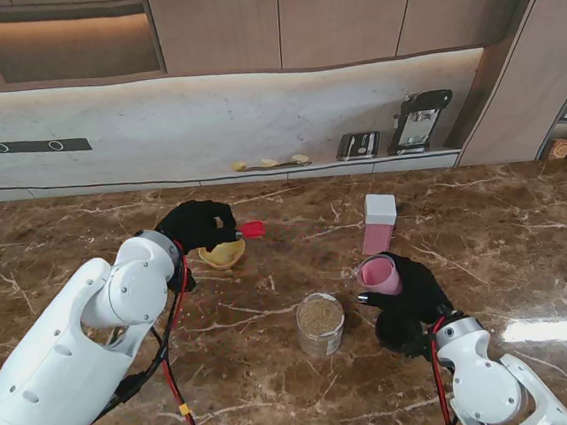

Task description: Measure grain into the airtight container

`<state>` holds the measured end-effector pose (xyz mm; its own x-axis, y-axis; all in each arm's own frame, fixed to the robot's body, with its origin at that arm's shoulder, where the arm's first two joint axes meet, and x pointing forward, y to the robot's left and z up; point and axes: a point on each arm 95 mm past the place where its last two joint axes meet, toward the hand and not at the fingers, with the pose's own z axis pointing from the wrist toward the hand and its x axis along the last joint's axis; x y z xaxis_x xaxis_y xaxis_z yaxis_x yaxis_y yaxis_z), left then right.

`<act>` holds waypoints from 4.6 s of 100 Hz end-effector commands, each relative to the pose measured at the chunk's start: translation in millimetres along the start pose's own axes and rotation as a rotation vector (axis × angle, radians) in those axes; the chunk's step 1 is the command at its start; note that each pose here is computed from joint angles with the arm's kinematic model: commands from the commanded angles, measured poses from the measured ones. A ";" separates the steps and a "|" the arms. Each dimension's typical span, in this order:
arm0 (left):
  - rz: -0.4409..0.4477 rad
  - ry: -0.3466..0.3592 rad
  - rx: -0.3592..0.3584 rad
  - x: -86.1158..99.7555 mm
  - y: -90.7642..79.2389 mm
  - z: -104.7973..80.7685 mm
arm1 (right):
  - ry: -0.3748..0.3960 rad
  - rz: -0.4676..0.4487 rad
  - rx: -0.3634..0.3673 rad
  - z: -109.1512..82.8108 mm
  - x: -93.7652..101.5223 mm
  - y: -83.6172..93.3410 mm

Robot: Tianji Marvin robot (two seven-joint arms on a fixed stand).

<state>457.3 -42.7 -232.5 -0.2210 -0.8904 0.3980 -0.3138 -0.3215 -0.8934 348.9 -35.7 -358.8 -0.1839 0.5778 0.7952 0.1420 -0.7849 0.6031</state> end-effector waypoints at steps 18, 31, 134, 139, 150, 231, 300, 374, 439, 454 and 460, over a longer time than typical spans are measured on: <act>0.037 -0.166 -0.072 -52.1 1.3 18.1 | -0.015 0.003 0.010 -3.0 -4.0 -1.1; 0.028 -0.236 -0.093 -68.9 15.1 26.5 | -0.021 -0.004 0.010 -4.2 -5.4 0.3; 0.006 -0.324 -0.156 -88.8 40.8 84.0 | -0.068 -0.028 0.023 -6.7 -11.0 0.3; 0.015 -0.323 -0.161 -88.5 41.0 85.4 | -0.069 -0.028 0.026 -6.4 -10.9 0.1; 0.014 -0.327 -0.166 -87.7 41.8 88.6 | -0.069 -0.028 0.028 -5.9 -10.6 0.0; 0.008 -0.353 -0.183 -85.0 41.6 94.2 | -0.074 -0.027 0.033 -5.4 -10.5 0.8; 0.017 -0.359 -0.158 -90.7 33.8 89.6 | -0.073 -0.025 0.034 -6.4 -11.2 0.6; 0.057 -0.309 -0.095 -93.6 17.2 75.9 | -0.062 -0.022 0.040 -5.0 -9.6 -1.3; 0.023 -0.135 0.020 -56.3 2.7 29.8 | -0.035 0.008 0.005 -1.7 -6.9 5.1; 0.002 -0.060 0.064 -38.7 11.6 10.9 | -0.039 0.026 -0.013 -0.3 -6.9 7.4; -0.011 -0.037 0.078 -32.9 16.8 2.8 | -0.041 0.026 -0.024 0.2 -7.7 9.1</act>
<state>473.9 -11.1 -251.9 -0.1674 -0.9065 0.3876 -0.2288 -0.3466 -0.9097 352.4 -45.4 -356.4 -0.1563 0.5675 0.8084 0.1242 -0.8007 0.5861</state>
